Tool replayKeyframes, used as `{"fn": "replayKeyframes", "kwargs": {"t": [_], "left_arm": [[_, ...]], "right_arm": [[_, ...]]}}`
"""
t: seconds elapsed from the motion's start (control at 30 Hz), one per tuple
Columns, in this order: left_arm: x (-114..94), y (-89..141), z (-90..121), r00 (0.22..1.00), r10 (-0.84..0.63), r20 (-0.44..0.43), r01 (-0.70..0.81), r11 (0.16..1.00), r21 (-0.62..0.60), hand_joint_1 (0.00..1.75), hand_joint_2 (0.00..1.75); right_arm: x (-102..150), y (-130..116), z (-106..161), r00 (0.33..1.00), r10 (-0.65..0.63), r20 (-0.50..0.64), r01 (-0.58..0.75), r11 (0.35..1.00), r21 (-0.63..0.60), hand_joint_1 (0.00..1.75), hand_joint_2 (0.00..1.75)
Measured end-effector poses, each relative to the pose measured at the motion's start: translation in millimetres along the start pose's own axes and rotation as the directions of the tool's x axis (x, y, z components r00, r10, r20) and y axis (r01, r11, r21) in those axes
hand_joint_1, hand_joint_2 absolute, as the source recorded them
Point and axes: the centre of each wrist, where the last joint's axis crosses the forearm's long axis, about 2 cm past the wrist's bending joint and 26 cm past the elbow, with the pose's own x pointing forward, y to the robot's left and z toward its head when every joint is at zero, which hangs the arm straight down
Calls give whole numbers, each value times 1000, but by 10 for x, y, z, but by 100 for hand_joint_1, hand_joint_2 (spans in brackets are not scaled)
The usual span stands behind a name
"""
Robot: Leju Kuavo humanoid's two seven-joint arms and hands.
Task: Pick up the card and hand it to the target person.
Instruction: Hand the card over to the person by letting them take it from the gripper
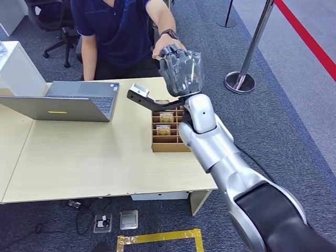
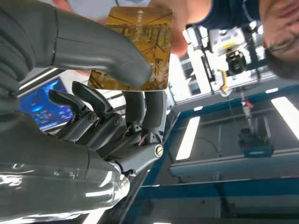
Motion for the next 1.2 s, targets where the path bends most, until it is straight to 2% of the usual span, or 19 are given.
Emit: {"fn": "replayKeyframes", "kwargs": {"t": [0.23, 0.5, 0.63, 0.83, 0.93, 1.07, 1.2], "left_arm": [[-29, 44, -14, 1000, 19, 1, -19, 1000, 4, 0, 0], [-74, 59, -22, 1000, 8, -20, -8, 1000, 3, 0, 0], [-66, 63, -23, 1000, -3, -24, 3, 1000, 5, 0, 0], [-20, 72, -20, 1000, -17, -24, 17, 1000, 8, 0, 0], [-2, 60, -15, 999, -20, -27, 20, 1000, 7, 0, 0], [0, 41, -10, 999, -14, -37, 14, 1000, 5, 0, 0], [-52, 5, -7, 999, 1, -43, -1, 1000, -4, 0, 0]], "right_arm": [[95, 101, -10, 1000, 11, 14, -11, 998, 66, 175, 175], [80, 145, 27, 999, 42, 9, -43, 995, 86, 171, 175], [48, 152, 37, 998, 59, -4, -58, 994, 88, 0, 175], [-10, 116, 9, 998, 58, -20, -56, 996, 66, 0, 175], [-61, 81, 4, 1000, 15, -28, -13, 999, 44, 0, 175], [-168, 64, 79, 982, -181, -56, 181, 983, 9, 0, 175], [-356, 48, 351, 899, -425, -101, 425, 905, -25, 0, 175]]}}
